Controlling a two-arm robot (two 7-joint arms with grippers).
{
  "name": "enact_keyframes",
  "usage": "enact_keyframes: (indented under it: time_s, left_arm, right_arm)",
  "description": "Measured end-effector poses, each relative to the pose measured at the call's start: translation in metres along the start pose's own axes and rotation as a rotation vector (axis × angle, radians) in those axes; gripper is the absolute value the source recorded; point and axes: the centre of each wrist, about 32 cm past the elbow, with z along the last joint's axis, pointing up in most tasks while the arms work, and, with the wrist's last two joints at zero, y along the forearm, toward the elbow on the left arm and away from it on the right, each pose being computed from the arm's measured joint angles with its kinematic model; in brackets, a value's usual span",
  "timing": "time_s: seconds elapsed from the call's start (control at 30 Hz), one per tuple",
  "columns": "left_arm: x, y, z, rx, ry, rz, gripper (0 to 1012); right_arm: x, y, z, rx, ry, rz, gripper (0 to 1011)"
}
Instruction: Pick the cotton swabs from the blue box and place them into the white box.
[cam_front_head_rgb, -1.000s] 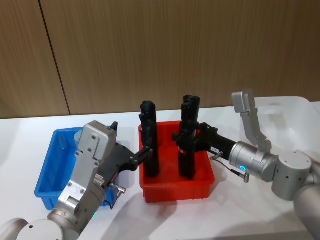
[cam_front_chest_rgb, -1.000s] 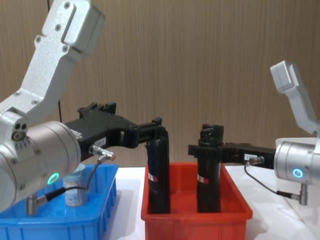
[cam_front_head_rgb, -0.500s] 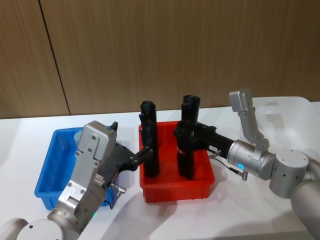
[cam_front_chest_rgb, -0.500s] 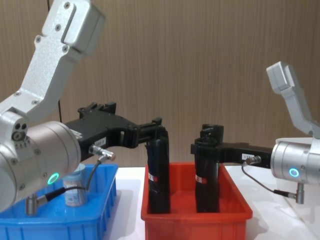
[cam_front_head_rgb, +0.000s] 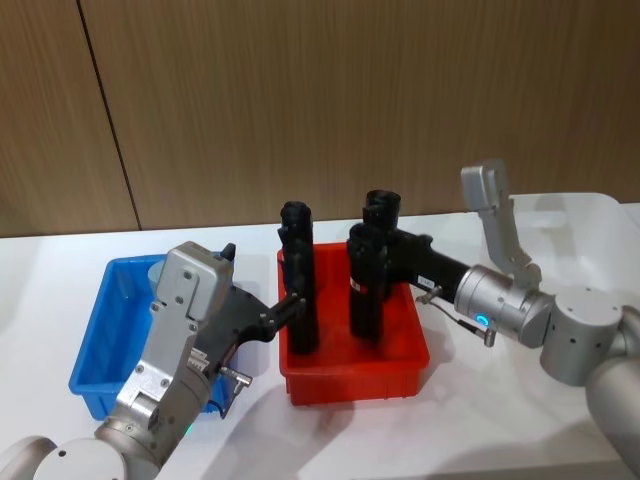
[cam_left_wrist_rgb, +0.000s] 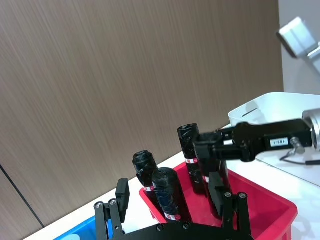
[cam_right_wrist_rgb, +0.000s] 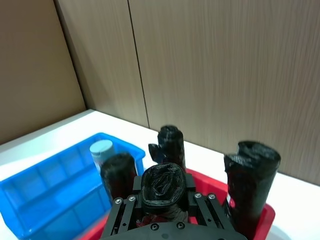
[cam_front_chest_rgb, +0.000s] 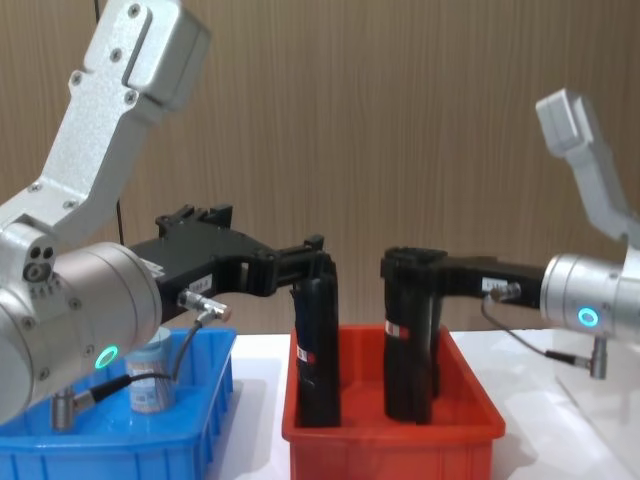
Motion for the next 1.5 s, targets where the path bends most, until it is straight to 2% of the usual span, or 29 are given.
enact_keyframes:
  time_s: [0.2,0.23,0.27,0.37,0.43,0.47,0.57,0.6,0.67,0.83,1.17,1.5]
  left_arm:
    - [0.0,0.0,0.0,0.0,0.0,0.0,1003]
    - [0.0,0.0,0.0,0.0,0.0,0.0,1003]
    - [0.0,0.0,0.0,0.0,0.0,0.0,1003]
    - [0.0,0.0,0.0,0.0,0.0,0.0,1003]
    - [0.0,0.0,0.0,0.0,0.0,0.0,1003]
    - [0.0,0.0,0.0,0.0,0.0,0.0,1003]
    - [0.0,0.0,0.0,0.0,0.0,0.0,1003]
    - [0.0,0.0,0.0,0.0,0.0,0.0,1003]
    - [0.0,0.0,0.0,0.0,0.0,0.0,1003]
    - [0.0,0.0,0.0,0.0,0.0,0.0,1003]
    - [0.0,0.0,0.0,0.0,0.0,0.0,1003]
    - [0.0,0.0,0.0,0.0,0.0,0.0,1003]
  right_arm:
    - [-0.006,-0.004,0.018,0.033,-0.028,0.001,431]
    - [-0.007,-0.005,0.024,0.044,-0.038,0.0,427]
    - [-0.007,-0.005,0.024,0.044,-0.038,0.0,427]
    - [-0.011,-0.011,0.039,0.072,-0.064,-0.006,409]
    - [-0.013,-0.013,0.044,0.082,-0.073,-0.011,394]
    - [-0.014,-0.016,0.051,0.093,-0.085,-0.02,389]
    - [-0.016,-0.023,0.06,0.106,-0.105,-0.041,379]
    - [-0.016,-0.023,0.06,0.106,-0.105,-0.041,376]
    - [-0.018,-0.03,0.072,0.127,-0.126,-0.064,363]
    - [-0.021,-0.045,0.089,0.15,-0.16,-0.12,363]
    - [-0.023,-0.069,0.11,0.165,-0.21,-0.237,364]
    - [-0.022,-0.092,0.124,0.147,-0.245,-0.384,363]
